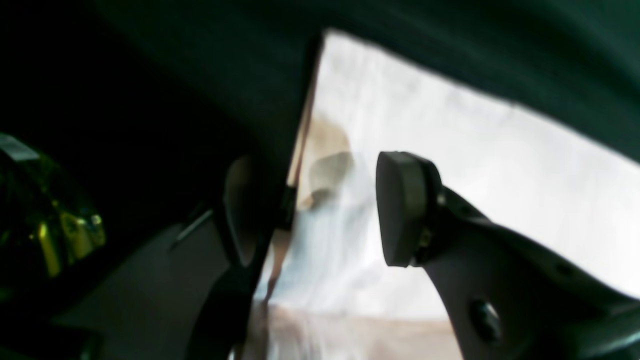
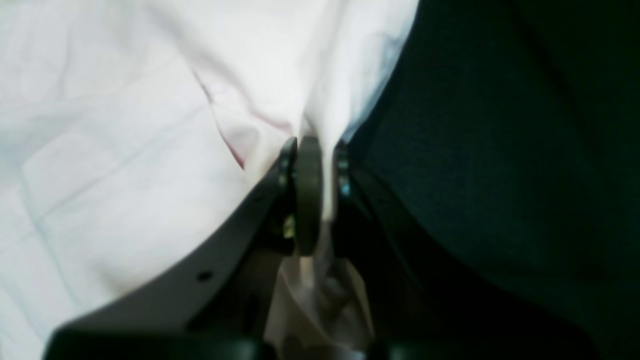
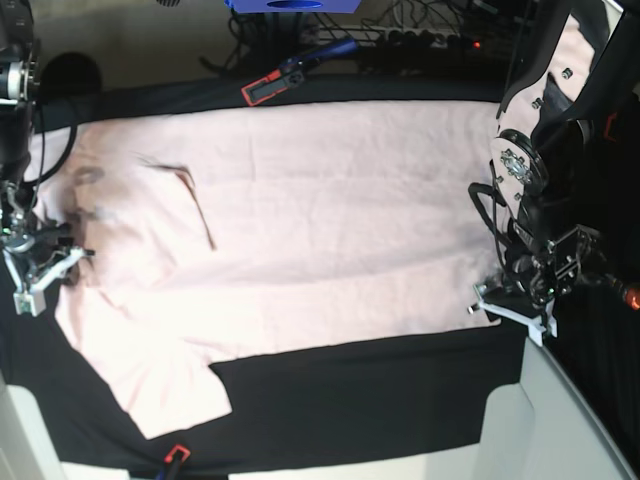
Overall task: Fold the T-shirt properly
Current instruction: 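Hold the side edge with the left gripper and lift it slightly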
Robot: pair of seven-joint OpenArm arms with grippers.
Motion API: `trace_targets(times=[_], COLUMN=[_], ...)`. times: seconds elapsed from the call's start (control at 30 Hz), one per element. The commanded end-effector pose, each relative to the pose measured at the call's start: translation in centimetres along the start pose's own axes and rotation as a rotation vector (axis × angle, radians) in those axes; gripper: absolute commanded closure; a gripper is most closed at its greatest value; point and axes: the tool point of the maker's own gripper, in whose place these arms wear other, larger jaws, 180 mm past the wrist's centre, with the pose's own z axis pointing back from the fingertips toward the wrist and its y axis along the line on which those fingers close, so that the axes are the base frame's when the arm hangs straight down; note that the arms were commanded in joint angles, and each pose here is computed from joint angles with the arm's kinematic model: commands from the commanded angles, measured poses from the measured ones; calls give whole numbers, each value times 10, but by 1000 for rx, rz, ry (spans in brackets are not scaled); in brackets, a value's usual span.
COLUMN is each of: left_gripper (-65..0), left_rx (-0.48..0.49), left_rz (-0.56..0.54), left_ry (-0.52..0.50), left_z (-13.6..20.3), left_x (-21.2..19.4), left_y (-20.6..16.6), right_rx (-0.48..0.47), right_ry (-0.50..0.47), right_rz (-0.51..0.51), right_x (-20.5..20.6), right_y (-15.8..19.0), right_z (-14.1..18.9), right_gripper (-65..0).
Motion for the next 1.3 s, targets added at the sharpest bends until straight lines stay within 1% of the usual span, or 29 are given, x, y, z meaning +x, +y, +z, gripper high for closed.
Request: trace_targets(times=[0.0,0.13,0.3,0.33,0.37,0.4,0.53,0.6,0.8,0.9,0.97,1.0,1.03,1.13,1.27], left_gripper=[-363,-363,-356,-353,-334,-289,-69,-7,0,0,0,0,0,0,0], left_rx=[13,-16,-22,-22,-24,-23,-20,-19,-22,-78,-89,-82,-73,-18,27], left_rz=[3,10,10,10,9,9,9,9,12,-8,-24,-32,-37,-65,-95], left_ry=[-30,-23,-19,-19,-19,-18,-13,-13,-27,-17,-22,-29,-22,-58,-80], left_z=[2,-4,-5,-5,-5,-5,-5,-5,-4,-3,2,5,7,21,41], left_x=[17,6,5,5,5,4,1,2,9,9,17,23,19,28,30], left_y=[4,-8,-12,-12,-12,-12,-10,-9,-9,-20,-20,-18,-17,1,10], right_rx=[-8,-9,-8,-8,-8,-8,-8,-8,-7,-7,-7,-7,-7,-7,-4], right_ry=[-73,-74,-77,-77,-77,-77,-76,-76,-75,-75,-75,-75,-75,-83,-84], right_rz=[7,9,10,10,10,10,11,11,12,12,12,12,12,13,11], right_x=[30,31,32,32,32,32,32,32,32,32,32,32,32,36,37], right_y=[-8,-9,-9,-9,-9,-9,-8,-8,-8,-8,-8,-8,-8,-8,-6], right_z=[3,3,3,3,3,3,3,3,3,3,3,3,3,2,1], right_gripper=[-3,-3,-3,-3,-3,-3,-3,-3,-3,-3,-3,-3,-3,-3,-3])
